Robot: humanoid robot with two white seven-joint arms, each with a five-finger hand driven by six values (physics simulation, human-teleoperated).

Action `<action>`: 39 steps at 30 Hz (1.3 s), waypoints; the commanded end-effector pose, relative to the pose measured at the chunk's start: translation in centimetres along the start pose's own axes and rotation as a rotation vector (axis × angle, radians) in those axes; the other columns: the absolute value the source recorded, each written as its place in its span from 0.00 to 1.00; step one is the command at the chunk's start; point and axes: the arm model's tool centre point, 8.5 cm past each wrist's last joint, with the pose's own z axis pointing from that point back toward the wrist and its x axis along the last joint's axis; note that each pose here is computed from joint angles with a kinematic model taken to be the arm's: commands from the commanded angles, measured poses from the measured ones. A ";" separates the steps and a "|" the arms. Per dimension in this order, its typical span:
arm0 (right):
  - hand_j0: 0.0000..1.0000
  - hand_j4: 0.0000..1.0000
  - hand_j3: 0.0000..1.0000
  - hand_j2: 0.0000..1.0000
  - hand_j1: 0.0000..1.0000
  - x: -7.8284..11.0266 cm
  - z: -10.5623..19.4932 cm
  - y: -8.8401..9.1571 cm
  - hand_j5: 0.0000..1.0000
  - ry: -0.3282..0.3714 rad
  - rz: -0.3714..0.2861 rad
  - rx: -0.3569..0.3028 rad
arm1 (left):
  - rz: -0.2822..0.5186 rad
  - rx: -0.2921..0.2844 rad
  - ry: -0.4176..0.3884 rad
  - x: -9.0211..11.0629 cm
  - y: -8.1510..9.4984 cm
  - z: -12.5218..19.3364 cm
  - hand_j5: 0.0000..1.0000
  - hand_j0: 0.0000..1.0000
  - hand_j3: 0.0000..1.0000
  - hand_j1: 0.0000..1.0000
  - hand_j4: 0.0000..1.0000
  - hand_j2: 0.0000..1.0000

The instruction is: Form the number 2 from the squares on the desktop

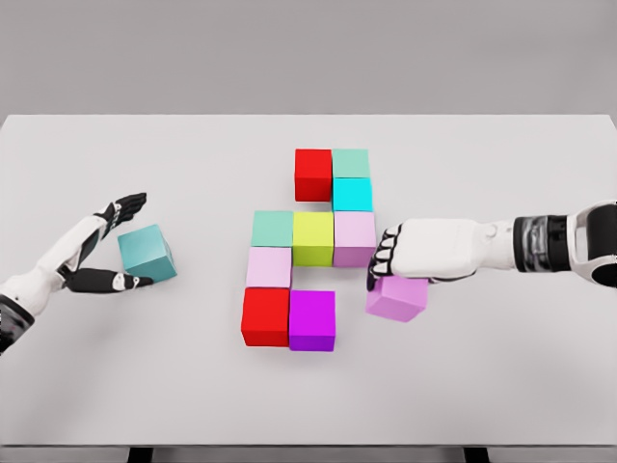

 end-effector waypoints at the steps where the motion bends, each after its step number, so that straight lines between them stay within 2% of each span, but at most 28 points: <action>1: 0.64 0.64 0.64 0.64 0.64 0.4 -0.8 0.0 0.64 -0.023 -0.009 -0.006 | -0.001 -0.002 0.040 -0.7 -0.7 -0.2 0.99 0.99 0.99 0.99 0.99 0.99; 3: 0.64 0.64 0.64 0.64 0.64 0.9 -1.6 0.3 0.64 -0.045 -0.015 -0.002 | -0.002 -0.002 0.048 -0.9 -1.1 -0.4 0.99 0.99 0.99 0.99 0.99 0.99; 14: 0.64 0.64 0.64 0.64 0.64 1.2 -1.9 0.6 0.64 -0.057 -0.016 0.007 | -0.010 -0.002 0.090 -1.7 -1.0 -0.5 0.99 0.99 0.99 0.99 0.99 0.99; 23: 0.64 0.64 0.64 0.64 0.64 1.4 -2.3 0.5 0.64 -0.071 -0.014 0.008 | -0.007 0.004 0.093 -1.7 -1.3 -0.9 0.97 0.97 0.97 0.97 0.97 0.97; 26: 0.64 0.64 0.64 0.64 0.64 1.4 -2.4 0.4 0.64 -0.072 -0.012 0.006 | -0.002 0.005 0.094 -1.8 -1.4 -0.9 0.87 0.87 0.87 0.87 0.87 0.87; 29: 0.66 0.66 0.66 0.66 0.66 1.4 -2.4 0.4 0.66 -0.072 -0.012 0.006 | -0.003 0.005 0.094 -1.7 -1.4 -0.9 0.71 0.71 0.71 0.71 0.71 0.71; 31: 0.66 0.66 0.66 0.66 0.66 1.4 -2.4 0.4 0.66 -0.072 -0.012 0.006 | -0.001 0.005 0.098 -1.8 -1.5 -1.0 0.66 0.66 0.66 0.66 0.66 0.66; 32: 0.69 0.69 0.69 0.69 0.69 1.4 -2.4 0.4 0.69 -0.072 -0.012 0.006 | -0.001 0.005 0.098 -1.8 -1.5 -1.0 0.64 0.64 0.64 0.64 0.64 0.64; 33: 1.00 1.00 1.00 1.00 1.00 1.4 -2.4 0.4 1.00 -0.072 -0.012 0.006 | -0.001 0.005 0.098 -1.8 -1.5 -1.0 0.62 0.62 0.62 0.62 0.62 0.62; 39: 1.00 1.00 1.00 1.00 1.00 1.1 -2.0 -0.4 1.00 -0.062 0.001 -0.003 | -0.002 0.010 0.103 -1.7 -1.2 -1.0 0.56 0.56 0.56 0.56 0.56 0.56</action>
